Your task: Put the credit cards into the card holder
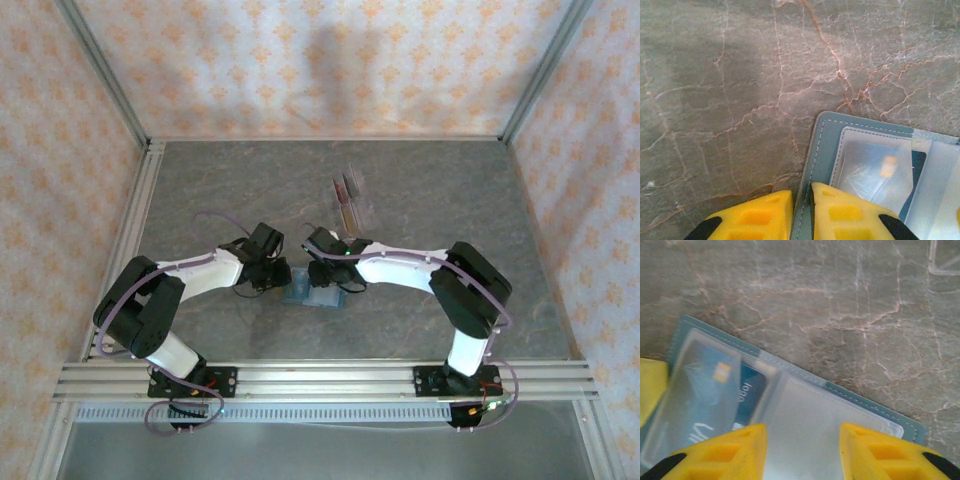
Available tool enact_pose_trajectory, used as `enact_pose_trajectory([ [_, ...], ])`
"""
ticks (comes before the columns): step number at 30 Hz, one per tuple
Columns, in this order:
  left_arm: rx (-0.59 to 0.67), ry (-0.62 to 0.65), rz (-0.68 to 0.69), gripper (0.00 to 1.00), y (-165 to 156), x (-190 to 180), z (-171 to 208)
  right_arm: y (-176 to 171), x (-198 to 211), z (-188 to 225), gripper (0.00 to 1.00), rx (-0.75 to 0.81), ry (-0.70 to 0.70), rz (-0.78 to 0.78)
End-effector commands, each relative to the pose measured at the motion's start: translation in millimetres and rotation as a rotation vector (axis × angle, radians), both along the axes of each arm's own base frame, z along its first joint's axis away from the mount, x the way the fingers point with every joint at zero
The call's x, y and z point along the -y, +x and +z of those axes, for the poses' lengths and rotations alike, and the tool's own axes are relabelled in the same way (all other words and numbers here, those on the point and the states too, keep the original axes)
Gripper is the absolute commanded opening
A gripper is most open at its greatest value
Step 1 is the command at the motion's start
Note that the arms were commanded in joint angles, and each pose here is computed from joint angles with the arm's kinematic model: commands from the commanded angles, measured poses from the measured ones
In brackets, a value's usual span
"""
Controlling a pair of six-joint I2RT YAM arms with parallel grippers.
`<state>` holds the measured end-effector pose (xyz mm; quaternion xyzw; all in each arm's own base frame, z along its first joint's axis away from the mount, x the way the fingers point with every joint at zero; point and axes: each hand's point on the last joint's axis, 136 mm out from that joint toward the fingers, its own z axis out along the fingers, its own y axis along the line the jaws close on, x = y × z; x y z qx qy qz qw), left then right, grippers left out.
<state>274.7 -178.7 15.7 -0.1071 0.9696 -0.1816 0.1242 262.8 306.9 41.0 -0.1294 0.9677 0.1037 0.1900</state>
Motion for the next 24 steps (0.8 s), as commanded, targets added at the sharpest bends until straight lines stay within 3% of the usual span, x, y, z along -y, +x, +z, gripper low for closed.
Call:
enact_pose_trajectory([
  [1,-0.071,0.054,-0.019,0.18,-20,-9,-17,8,8,3,0.42,0.054,-0.08,-0.016],
  [13,-0.074,0.051,-0.02,0.19,-20,-9,-17,-6,13,-22,0.42,0.044,-0.164,-0.015],
  [16,-0.075,0.049,-0.02,0.18,-21,-9,-17,-7,10,-25,0.36,0.036,-0.157,-0.012],
  [24,-0.076,0.006,0.002,0.18,-24,-5,-18,3,-4,1,0.07,0.081,-0.114,0.007],
])
